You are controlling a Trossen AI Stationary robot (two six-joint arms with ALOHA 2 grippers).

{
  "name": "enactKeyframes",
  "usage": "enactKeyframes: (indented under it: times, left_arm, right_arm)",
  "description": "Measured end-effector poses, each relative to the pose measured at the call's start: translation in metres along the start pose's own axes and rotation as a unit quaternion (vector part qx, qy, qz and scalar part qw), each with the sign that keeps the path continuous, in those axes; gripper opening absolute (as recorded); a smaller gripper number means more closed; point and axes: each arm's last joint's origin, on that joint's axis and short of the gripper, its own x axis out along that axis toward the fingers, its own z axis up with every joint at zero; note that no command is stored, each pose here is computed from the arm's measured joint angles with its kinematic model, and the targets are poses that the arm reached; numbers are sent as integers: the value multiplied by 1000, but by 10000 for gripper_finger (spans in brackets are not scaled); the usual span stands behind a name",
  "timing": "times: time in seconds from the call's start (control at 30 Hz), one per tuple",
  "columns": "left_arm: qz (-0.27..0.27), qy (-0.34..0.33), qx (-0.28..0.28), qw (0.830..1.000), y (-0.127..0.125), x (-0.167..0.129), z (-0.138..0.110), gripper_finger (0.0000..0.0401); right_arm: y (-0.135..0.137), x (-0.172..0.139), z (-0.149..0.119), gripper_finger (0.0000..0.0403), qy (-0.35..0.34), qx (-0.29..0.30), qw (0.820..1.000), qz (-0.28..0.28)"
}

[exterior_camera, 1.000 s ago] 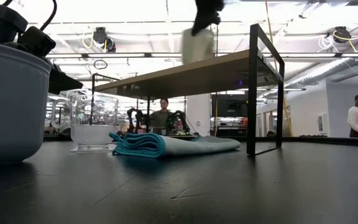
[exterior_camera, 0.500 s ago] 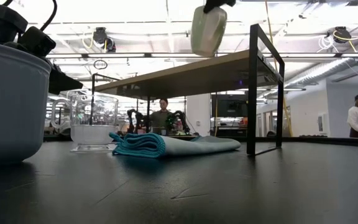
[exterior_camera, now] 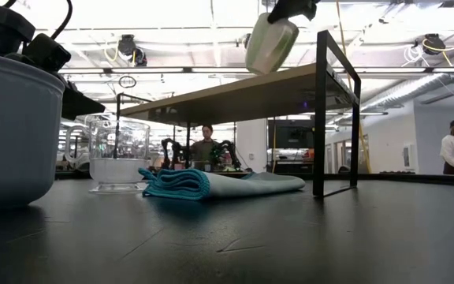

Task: Stack small to large cups/mugs on shelf
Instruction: Put the green mug on the shelf

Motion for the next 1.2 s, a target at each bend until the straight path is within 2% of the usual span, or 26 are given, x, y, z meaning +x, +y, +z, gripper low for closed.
enactKeyframes:
  times: [0.3,0.47,0.57,0.9,1.2]
  left_arm:
    - [0,0,-1,1000,0,0,0,31]
    - [0,0,0,1000,0,0,0,31]
    - [0,0,0,1000,0,0,0,31]
    - [0,1,0,1000,0,0,0,31]
    - [0,0,2,1000,0,0,0,31]
  right_arm:
    - [5,30,-6,6,4,-6,1000,2]
    - [8,45,6,6,-18,-17,999,39]
    - [8,49,19,6,-28,-19,999,40]
    - [5,57,55,6,31,-17,999,35]
    - [7,67,64,6,117,2,993,34]
